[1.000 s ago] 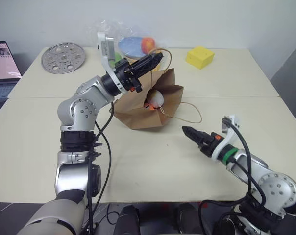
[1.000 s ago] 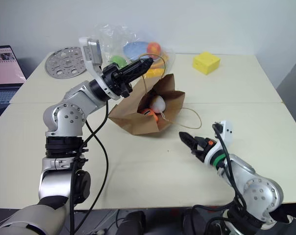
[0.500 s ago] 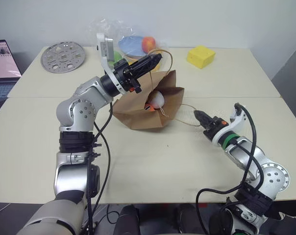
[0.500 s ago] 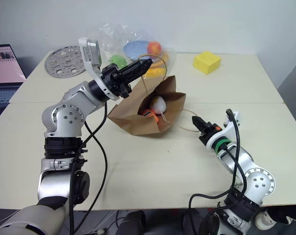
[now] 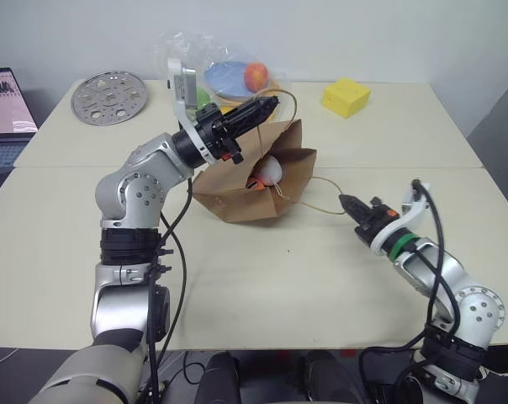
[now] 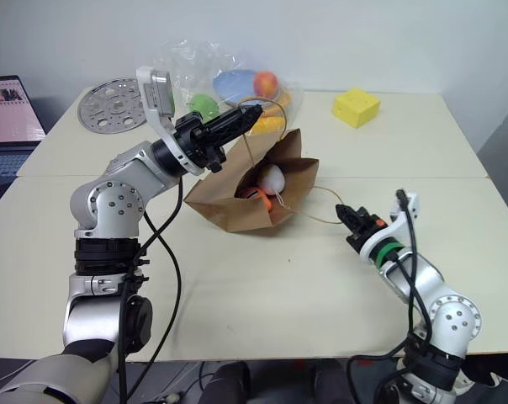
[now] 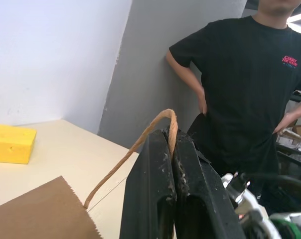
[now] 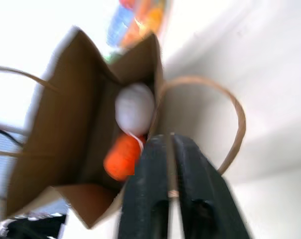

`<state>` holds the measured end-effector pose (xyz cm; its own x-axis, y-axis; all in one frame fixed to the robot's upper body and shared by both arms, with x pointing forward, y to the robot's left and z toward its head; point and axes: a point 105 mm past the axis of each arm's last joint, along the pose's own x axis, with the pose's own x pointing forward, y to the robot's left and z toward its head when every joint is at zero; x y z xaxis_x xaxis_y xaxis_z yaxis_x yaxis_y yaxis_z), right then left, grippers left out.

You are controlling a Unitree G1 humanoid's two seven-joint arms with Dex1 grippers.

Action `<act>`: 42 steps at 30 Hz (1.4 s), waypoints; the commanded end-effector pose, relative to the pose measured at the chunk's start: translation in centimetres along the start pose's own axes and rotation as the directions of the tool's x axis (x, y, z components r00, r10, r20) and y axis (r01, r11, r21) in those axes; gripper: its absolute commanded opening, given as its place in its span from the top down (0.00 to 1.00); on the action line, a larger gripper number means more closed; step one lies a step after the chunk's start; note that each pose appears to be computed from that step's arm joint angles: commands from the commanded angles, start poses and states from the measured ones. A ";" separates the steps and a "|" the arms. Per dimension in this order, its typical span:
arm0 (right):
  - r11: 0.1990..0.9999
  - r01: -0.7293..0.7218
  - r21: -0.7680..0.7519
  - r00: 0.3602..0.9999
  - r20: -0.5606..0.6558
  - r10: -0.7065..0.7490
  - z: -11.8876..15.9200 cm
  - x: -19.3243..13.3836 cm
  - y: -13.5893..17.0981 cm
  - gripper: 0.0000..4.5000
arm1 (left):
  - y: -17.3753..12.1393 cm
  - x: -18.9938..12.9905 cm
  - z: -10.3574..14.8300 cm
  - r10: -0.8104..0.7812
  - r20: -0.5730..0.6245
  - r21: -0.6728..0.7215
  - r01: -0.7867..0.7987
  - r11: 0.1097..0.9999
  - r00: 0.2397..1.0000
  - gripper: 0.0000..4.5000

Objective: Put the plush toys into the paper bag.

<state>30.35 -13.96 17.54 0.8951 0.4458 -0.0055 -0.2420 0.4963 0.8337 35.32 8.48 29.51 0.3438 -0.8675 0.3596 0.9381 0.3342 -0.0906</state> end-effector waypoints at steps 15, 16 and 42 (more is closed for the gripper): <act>0.997 0.060 0.043 0.996 -0.064 -0.057 -2.8 1.3 -1.8 0.00 | -0.7 0.2 1.0 -0.024 0.015 0.041 0.024 0.999 1.000 1.00; 0.998 0.051 0.040 0.997 -0.066 -0.048 -2.9 1.5 -1.6 0.00 | -0.7 0.2 1.0 -0.024 0.014 0.042 0.023 0.999 1.000 1.00; 0.996 -0.069 -0.059 0.997 0.035 0.071 0.3 2.4 1.2 0.99 | -0.7 0.2 0.8 -0.013 0.006 0.051 0.013 0.999 1.000 1.00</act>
<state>32.58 -12.75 16.28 0.9029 0.4293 -0.0215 -0.2240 0.5125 0.8290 35.25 8.39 29.28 0.3511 -0.8684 0.3500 0.9354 0.3418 -0.0903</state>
